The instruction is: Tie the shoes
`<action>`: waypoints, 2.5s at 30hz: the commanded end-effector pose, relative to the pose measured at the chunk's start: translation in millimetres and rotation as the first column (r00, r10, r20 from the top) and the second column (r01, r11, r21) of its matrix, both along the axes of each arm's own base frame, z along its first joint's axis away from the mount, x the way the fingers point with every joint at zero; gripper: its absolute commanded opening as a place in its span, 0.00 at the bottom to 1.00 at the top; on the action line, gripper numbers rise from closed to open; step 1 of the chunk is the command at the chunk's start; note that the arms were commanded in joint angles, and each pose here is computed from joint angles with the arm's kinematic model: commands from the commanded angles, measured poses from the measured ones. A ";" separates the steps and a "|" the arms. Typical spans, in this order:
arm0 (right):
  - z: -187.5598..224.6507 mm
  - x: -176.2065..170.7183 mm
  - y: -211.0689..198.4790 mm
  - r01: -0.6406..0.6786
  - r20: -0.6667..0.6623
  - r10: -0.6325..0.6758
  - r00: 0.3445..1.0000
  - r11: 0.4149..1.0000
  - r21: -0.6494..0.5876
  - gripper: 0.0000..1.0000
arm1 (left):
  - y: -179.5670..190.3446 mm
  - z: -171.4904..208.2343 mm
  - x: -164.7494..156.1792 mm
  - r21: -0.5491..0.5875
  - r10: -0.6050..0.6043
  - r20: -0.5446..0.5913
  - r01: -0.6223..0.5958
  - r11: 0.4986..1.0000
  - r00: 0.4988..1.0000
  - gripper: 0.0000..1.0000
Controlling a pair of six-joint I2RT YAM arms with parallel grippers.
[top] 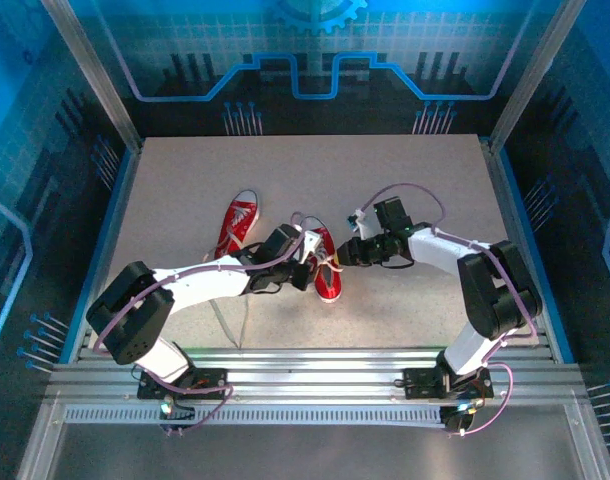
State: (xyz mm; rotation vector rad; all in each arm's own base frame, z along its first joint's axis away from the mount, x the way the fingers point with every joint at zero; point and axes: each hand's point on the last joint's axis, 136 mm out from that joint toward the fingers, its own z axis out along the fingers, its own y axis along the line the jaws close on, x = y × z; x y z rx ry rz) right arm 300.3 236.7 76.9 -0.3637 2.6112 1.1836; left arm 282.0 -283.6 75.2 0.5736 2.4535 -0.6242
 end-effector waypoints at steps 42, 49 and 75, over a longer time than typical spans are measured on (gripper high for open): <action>-16.0 -16.8 -44.6 0.131 0.081 -0.123 0.989 0.985 -0.108 0.41 | 4.9 20.9 -0.3 -0.024 -0.041 -0.006 0.041 0.999 0.999 0.42; -22.0 -15.0 -53.3 0.143 0.038 -0.139 0.990 0.982 -0.121 0.41 | 8.0 52.0 7.4 0.104 -0.217 0.185 0.201 0.974 0.958 0.45; -43.5 -11.2 -27.7 0.074 -0.033 -0.078 0.996 0.991 -0.114 0.44 | -37.4 13.9 27.2 0.349 -0.666 0.153 0.591 0.728 0.730 0.50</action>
